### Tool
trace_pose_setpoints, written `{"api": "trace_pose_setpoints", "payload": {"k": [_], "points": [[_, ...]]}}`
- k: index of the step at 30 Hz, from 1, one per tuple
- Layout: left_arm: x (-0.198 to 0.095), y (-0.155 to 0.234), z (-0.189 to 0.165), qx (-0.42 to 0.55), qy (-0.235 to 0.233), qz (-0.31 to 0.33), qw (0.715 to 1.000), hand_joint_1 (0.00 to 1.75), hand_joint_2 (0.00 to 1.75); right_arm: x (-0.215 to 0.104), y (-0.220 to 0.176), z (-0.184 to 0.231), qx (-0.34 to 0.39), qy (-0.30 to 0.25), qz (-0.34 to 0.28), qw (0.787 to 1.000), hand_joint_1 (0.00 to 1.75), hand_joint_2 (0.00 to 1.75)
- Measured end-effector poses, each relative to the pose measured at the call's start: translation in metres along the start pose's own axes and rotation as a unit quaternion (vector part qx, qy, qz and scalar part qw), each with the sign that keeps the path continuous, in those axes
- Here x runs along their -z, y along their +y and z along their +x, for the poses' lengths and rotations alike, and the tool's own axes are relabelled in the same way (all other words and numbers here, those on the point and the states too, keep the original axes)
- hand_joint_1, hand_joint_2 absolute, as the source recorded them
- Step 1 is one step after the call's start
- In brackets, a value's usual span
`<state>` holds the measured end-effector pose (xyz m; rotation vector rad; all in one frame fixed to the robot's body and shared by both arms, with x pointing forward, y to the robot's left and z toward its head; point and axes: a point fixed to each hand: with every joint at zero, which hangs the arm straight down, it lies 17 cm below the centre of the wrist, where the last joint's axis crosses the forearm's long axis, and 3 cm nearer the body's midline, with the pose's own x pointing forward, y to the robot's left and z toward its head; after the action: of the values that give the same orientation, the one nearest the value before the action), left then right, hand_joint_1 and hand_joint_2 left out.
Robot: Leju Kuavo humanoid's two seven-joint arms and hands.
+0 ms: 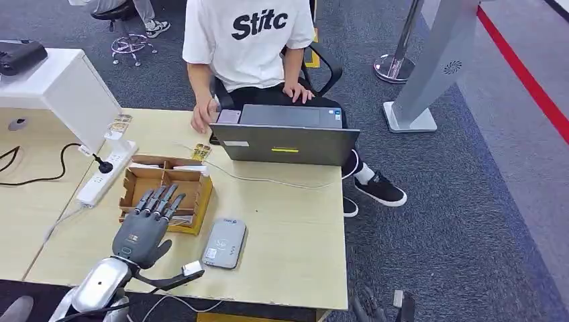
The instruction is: Pass the card to the sensor for recognition and then transmit it.
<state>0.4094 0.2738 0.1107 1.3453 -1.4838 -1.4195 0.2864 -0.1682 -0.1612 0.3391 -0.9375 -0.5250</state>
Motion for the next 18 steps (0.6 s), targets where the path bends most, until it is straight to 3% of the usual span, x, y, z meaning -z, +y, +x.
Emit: {"api": "trace_pose_setpoints", "payload": {"k": [4, 5, 6, 8, 10, 18], "points": [[-0.001, -0.001, -0.005, -0.002, 0.007, -0.002, 1.000, 0.00, 1.75, 0.000, 0.000, 0.000, 0.000, 0.000, 0.000, 1.000, 0.00, 1.75], [-0.001, -0.002, -0.007, -0.002, 0.009, -0.003, 1.000, 0.16, 1.75, 0.000, 0.000, 0.000, 0.000, 0.001, 0.000, 1.000, 0.00, 1.75], [-0.002, -0.003, -0.008, -0.002, 0.011, -0.004, 1.000, 0.47, 1.75, 0.000, 0.000, 0.000, 0.000, 0.001, 0.000, 1.000, 0.00, 1.75], [-0.004, -0.005, -0.011, -0.003, 0.014, -0.007, 1.000, 1.48, 1.75, 0.000, 0.000, 0.000, 0.000, 0.001, 0.000, 1.000, 0.00, 1.75], [-0.006, -0.007, -0.012, -0.004, 0.017, -0.010, 1.000, 1.75, 1.75, 0.000, 0.000, 0.000, 0.000, 0.001, 0.000, 1.000, 0.00, 1.75], [-0.012, -0.013, -0.018, -0.005, 0.025, -0.018, 1.000, 1.75, 1.75, 0.000, 0.000, -0.001, 0.000, 0.001, 0.000, 1.000, 0.00, 1.75]]}}
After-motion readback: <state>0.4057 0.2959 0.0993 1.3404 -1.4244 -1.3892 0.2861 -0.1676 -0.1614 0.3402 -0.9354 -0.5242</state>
